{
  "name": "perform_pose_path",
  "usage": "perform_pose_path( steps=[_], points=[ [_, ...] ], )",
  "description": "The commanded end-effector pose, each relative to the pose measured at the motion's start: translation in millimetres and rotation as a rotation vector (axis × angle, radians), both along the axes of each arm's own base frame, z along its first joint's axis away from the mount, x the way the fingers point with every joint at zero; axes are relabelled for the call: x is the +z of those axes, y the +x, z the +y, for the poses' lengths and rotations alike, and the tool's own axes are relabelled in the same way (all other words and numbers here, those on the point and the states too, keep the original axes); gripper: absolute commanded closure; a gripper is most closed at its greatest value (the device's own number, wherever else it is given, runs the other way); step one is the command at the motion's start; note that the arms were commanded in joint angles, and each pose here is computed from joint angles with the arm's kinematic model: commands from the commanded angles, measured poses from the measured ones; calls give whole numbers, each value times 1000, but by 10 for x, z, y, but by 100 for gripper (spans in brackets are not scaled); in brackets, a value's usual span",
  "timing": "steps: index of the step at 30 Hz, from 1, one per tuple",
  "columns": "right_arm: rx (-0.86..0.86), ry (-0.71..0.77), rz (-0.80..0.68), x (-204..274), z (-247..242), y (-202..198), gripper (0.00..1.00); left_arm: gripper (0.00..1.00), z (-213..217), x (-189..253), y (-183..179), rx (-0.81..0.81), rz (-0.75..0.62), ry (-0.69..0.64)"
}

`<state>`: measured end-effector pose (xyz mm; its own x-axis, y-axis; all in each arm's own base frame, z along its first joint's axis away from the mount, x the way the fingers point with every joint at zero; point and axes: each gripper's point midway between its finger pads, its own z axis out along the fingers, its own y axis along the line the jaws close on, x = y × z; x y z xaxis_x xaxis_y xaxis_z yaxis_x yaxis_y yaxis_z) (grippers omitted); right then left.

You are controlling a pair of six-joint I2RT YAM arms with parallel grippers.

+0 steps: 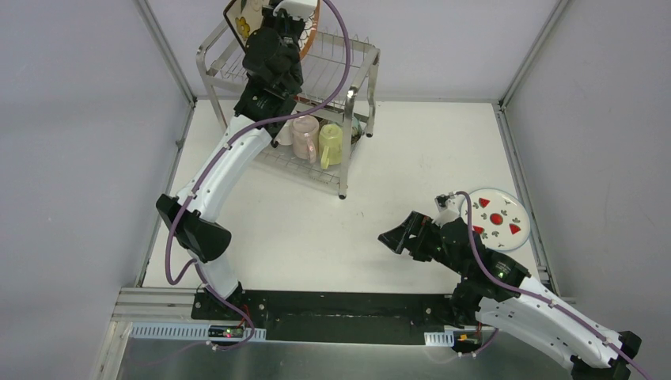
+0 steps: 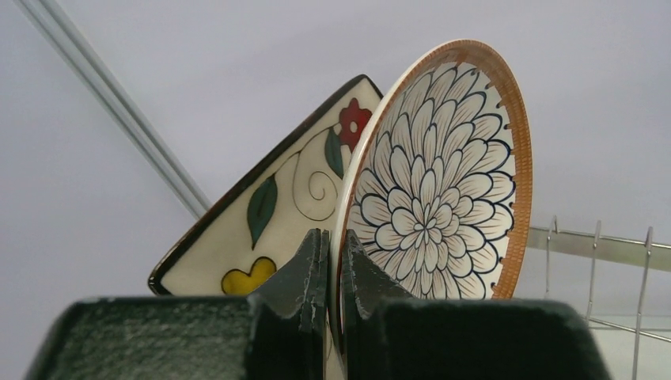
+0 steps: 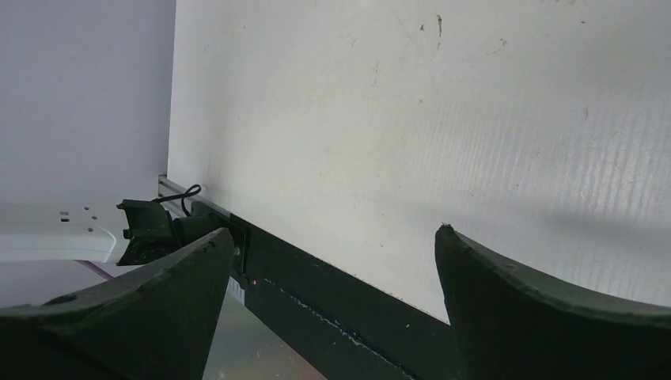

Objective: Load the mixed dishes into the dish rack
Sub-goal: Insert the plate into the dish rack.

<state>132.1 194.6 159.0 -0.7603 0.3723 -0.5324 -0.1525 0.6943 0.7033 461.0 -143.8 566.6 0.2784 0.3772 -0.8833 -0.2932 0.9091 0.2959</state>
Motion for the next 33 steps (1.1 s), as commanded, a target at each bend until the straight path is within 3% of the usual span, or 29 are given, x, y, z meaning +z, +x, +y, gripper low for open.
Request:
perform_pose_path(
  steps=[1,33],
  points=[
    [-15,32,-19,149,16,30,0,100,358,880,-571,32,-291,-147],
    [-32,47,-23,115,-82,-19,0,98,-32,175,-276,25,-138,-63]
  ],
)
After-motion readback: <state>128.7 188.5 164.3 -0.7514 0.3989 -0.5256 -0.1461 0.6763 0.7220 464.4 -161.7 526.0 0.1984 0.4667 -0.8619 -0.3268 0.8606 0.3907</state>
